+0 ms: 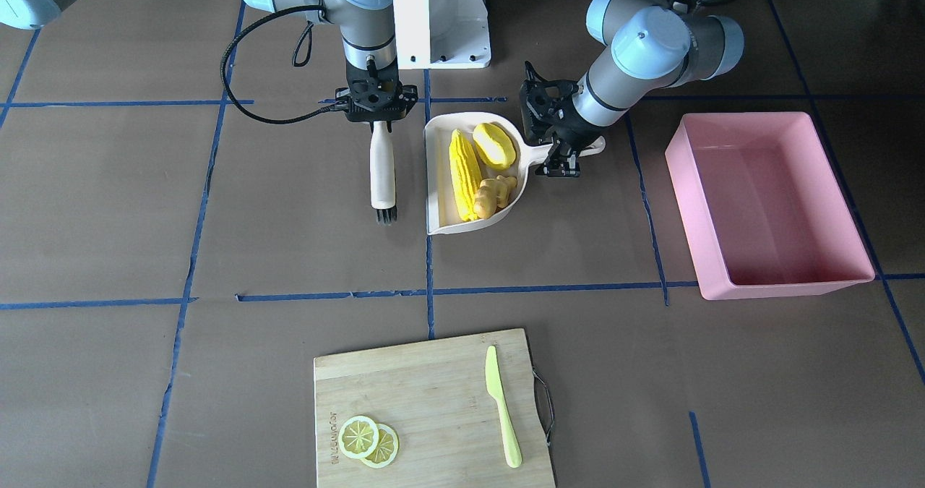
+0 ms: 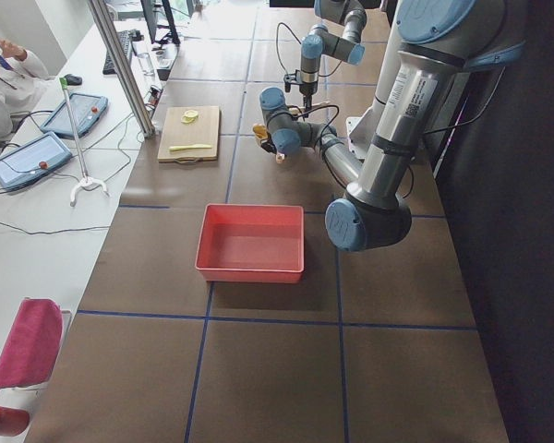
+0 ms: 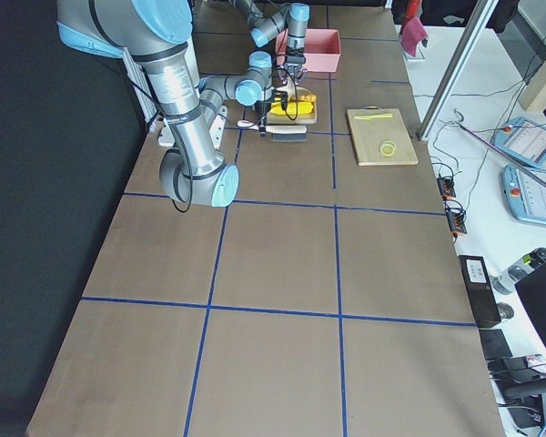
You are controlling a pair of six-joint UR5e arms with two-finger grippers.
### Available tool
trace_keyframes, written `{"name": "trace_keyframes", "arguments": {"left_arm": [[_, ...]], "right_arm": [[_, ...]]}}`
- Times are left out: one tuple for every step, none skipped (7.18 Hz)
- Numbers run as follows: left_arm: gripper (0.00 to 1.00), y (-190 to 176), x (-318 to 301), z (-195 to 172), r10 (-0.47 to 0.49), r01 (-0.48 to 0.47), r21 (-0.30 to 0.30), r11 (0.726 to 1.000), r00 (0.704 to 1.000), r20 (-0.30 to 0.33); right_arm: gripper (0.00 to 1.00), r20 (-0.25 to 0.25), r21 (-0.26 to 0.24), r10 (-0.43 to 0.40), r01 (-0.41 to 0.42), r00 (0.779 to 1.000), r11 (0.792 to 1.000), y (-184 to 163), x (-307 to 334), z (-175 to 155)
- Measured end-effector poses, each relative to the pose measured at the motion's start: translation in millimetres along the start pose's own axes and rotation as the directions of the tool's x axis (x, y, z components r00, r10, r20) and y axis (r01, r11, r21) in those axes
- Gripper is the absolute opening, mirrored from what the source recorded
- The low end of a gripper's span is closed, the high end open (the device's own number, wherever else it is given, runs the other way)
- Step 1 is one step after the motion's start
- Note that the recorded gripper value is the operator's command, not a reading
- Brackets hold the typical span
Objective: Sweep and dump trash into bin
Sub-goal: 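Lift the loaded dustpan with the left gripper over the pink bin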
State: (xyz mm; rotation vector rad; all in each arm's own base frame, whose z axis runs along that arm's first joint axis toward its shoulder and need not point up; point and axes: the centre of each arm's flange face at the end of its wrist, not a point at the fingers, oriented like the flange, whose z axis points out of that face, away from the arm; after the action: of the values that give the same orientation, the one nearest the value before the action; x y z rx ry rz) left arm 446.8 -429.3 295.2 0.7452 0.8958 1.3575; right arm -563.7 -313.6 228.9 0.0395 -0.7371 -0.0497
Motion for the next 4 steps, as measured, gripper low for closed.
{"name": "trace_keyframes", "arguments": {"left_arm": [[0.0, -2.3, -0.2, -10.1, -0.011, 0.011, 0.019, 1.0, 1.0, 0.012], [0.0, -0.3, -3.4, -19.6, -0.021, 0.02, 0.041, 0.999, 0.999, 0.029], [0.0, 4.6, -8.9, -28.8, -0.036, 0.033, 0.062, 0.998, 0.998, 0.048], [0.0, 9.8, -16.6, -39.2, -0.05, 0.045, 0.077, 0.996, 0.997, 0.066]], "right_arm": [[0.0, -0.004, -0.001, -0.001, 0.001, 1.0, 1.0, 0.2, 2.4, 2.4], [0.0, -0.004, -0.001, -0.002, 0.002, 1.0, 1.0, 0.7, 3.5, 3.7], [0.0, -0.005, -0.001, -0.003, 0.003, 1.0, 1.0, 1.3, 4.2, 4.9], [0.0, -0.005, 0.0, -0.003, 0.003, 1.0, 1.0, 1.5, 4.5, 5.6]]}}
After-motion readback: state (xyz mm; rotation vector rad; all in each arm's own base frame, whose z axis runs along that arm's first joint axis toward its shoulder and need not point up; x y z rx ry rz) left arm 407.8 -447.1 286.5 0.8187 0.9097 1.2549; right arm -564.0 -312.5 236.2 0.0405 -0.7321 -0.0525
